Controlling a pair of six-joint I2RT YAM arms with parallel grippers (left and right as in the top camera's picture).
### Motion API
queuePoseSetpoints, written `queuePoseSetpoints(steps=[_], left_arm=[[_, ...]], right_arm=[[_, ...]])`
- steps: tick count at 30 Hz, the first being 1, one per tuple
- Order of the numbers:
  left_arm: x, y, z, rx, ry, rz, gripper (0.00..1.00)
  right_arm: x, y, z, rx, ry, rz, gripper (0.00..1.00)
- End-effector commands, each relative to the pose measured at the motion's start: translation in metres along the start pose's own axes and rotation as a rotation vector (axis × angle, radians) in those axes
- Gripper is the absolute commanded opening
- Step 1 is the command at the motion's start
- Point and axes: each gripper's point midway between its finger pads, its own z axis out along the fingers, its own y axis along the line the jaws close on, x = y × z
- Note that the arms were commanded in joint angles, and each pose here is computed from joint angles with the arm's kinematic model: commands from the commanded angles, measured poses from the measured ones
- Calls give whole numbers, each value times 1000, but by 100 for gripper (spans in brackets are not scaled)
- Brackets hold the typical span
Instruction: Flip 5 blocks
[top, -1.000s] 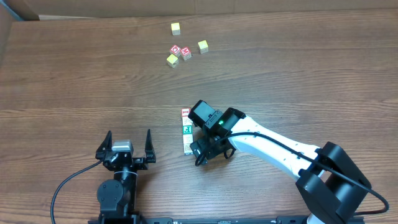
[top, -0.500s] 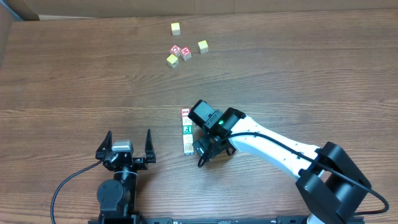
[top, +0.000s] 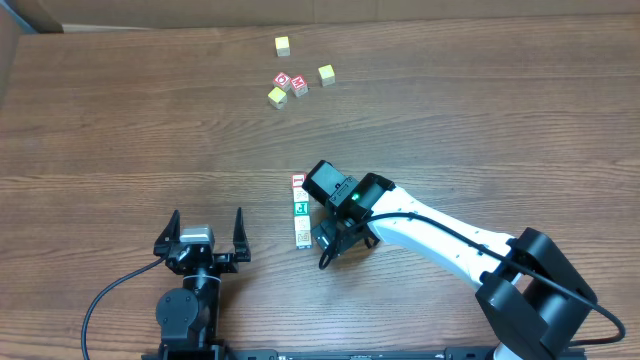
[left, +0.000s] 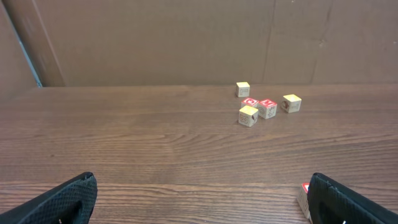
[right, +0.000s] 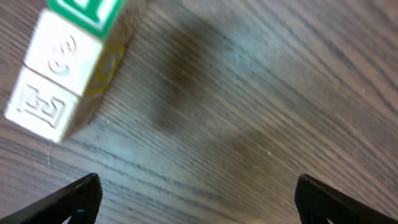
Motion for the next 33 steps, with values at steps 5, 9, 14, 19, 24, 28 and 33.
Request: queuePoseSetpoints(steps=[5,9,14,19,24,28,33], left_arm=[[-1,-1,0,7,-9,25,100],[-1,-1,0,7,-9,25,100],[-1,-1,0,7,-9,25,100],[-1,-1,0,7,-9,25,100],[-1,-1,0,7,-9,25,100],[-1,-1,0,7,-9,25,100],[-1,-1,0,7,-9,25,100]], right_arm=[[-32,3,-17,-21,-135,1,100],[-42,5,-19,-30,-176,3,100],[-62,9,-24,-48,-260,9,100],[-78,13,-29,-63,-328,1,100],[-83,14,-30,-70,-347,-1,100],[-90,16,-39,-78,-392,-24,100],[-105,16,-75,-78,-505,-94,100]])
